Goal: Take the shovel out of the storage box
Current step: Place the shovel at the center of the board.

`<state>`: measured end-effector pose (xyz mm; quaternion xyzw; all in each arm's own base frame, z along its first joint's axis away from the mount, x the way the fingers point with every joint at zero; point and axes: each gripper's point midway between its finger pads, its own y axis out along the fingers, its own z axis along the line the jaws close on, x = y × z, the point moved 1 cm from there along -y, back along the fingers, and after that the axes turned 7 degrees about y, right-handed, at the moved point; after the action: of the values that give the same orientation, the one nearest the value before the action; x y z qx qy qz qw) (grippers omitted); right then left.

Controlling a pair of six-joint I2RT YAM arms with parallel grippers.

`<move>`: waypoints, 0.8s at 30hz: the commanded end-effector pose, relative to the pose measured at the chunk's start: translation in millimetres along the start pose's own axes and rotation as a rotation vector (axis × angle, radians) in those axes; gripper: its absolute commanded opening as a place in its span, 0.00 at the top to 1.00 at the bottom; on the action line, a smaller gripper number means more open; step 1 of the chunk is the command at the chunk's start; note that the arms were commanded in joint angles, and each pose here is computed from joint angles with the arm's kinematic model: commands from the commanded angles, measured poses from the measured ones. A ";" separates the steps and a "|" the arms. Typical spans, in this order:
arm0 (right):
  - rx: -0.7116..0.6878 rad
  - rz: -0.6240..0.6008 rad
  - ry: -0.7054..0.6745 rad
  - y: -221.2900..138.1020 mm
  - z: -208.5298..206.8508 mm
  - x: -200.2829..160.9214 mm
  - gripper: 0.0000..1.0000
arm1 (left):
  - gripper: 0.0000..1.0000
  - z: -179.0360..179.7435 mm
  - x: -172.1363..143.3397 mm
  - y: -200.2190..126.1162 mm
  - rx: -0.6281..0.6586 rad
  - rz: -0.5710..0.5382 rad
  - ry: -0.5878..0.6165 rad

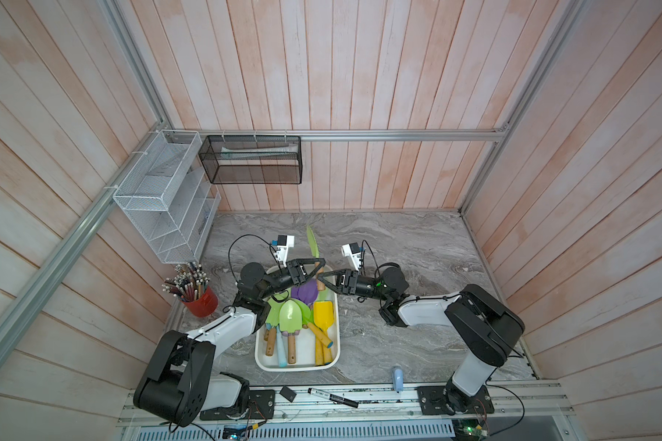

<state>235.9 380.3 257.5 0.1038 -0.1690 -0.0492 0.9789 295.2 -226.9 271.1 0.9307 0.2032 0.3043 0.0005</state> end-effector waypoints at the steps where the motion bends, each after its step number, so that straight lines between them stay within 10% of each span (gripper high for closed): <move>1: 0.073 0.018 -0.040 8.0 19.5 1.5 0.55 | 0.87 -9.7 4.6 -2.0 -0.029 -0.029 0.036; 19: 0.064 0.041 -0.042 12.6 17.4 -0.5 0.81 | 0.85 -10.5 5.1 -1.4 -0.029 -0.026 0.037; 24: 0.018 0.002 -0.051 0.7 13.7 9.8 0.83 | 0.35 -1.0 7.1 -4.9 0.047 -0.010 0.041</move>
<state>236.5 388.3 258.4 0.1042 -0.1653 -0.0328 0.9802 296.8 -224.0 274.5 0.9260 0.2136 0.3113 -0.0017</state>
